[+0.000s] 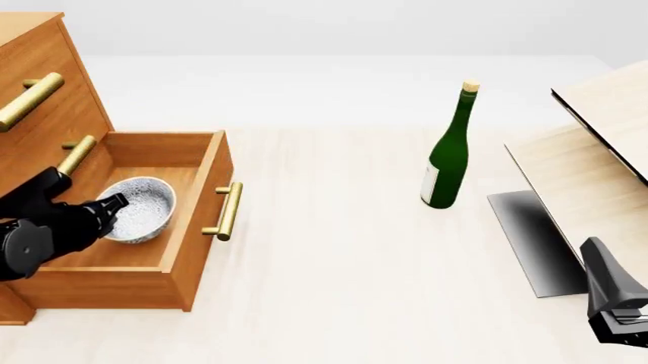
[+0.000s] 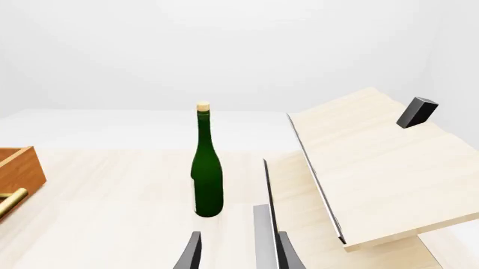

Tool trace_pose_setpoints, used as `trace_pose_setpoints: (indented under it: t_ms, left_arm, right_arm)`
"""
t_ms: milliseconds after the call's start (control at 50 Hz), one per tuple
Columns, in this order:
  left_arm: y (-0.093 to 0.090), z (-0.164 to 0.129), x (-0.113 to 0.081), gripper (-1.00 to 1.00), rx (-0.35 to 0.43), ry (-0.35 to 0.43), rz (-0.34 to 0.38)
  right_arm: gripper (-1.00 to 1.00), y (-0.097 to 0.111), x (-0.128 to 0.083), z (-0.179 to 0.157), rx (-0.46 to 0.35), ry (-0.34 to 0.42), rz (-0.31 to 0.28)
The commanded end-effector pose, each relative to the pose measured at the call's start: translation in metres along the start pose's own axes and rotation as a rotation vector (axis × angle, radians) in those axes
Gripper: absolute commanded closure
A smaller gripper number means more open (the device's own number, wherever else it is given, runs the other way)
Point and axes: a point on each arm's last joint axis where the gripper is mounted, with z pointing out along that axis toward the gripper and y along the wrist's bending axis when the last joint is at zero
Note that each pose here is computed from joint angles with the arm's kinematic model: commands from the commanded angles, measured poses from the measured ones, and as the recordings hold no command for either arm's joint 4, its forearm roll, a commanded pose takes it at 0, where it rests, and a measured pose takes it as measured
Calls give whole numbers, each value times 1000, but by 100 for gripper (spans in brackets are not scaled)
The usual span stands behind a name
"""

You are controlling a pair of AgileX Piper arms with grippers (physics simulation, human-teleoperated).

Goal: Put the bowl in the bottom drawer of the cabinet and close it.

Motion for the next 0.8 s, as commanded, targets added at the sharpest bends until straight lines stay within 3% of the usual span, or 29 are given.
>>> trace_pose_setpoints:
  t_ms: [20, 620, 640, 800]
  left_arm:
    - [13, -3, 5, 100, -33, -3, -37]
    - [16, 3, 9, 100, -41, 8, -46]
    - [10, -3, 13, -100, -6, -9, -59]
    - [13, 0, 11, -100, -23, -3, -52]
  right_arm:
    - [-100, 0, 0, 0, 0, 0, 0]
    - [-100, 0, 0, 0, 0, 0, 0]
    - [-100, 0, 0, 0, 0, 0, 0]
    - [-100, 0, 0, 0, 0, 0, 0]
